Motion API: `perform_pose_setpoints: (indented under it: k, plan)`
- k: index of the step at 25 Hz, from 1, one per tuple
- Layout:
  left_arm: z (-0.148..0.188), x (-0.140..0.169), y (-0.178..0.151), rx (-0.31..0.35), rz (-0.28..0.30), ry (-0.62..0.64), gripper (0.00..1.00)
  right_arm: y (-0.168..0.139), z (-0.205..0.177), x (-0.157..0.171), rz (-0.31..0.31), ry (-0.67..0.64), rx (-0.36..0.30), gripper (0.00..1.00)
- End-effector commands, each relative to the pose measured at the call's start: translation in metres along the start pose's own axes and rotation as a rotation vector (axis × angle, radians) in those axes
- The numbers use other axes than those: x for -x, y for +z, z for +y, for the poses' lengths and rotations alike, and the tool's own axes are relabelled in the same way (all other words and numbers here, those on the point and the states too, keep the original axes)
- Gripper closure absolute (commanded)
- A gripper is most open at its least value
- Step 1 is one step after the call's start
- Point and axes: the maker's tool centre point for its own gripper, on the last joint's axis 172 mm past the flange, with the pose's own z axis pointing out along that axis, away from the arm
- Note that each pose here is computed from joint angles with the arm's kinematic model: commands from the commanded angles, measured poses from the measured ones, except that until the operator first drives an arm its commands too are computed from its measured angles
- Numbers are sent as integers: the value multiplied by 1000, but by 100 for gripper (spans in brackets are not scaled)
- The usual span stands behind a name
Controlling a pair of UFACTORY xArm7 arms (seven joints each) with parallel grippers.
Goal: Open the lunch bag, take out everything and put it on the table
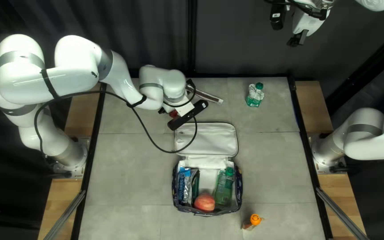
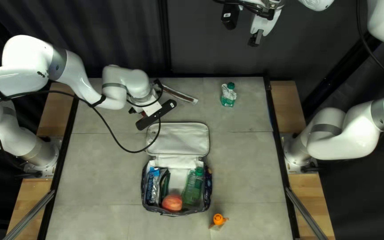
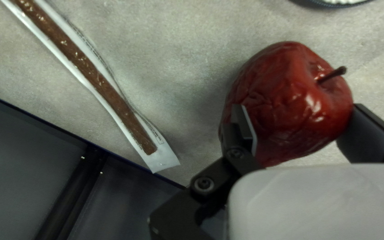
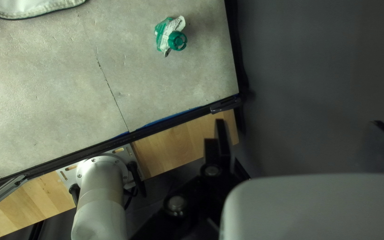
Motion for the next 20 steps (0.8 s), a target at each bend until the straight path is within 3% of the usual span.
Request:
perform_pose_setpoints:
  k: [1,4,10,14,17,20]
  plan:
    - [2,-1,-3,-8,3,21,8,0,0,0,0,0,0,0]
    - [3,-5,-12,-8,-3,42,7,0,0,0,0,0,0,0]
    - [14,-37,-68,-4,-7,79,0,0,0,0,0,0,0,0]
    - [29,-100,-101,14,9,103,0,0,0,0,0,0,0,0]
    - [47,-174,-117,33,54,144,0,0,0,0,0,0,0,0]
    - [62,-214,-139,26,96,207,0,0,0,0,0,0,0,0]
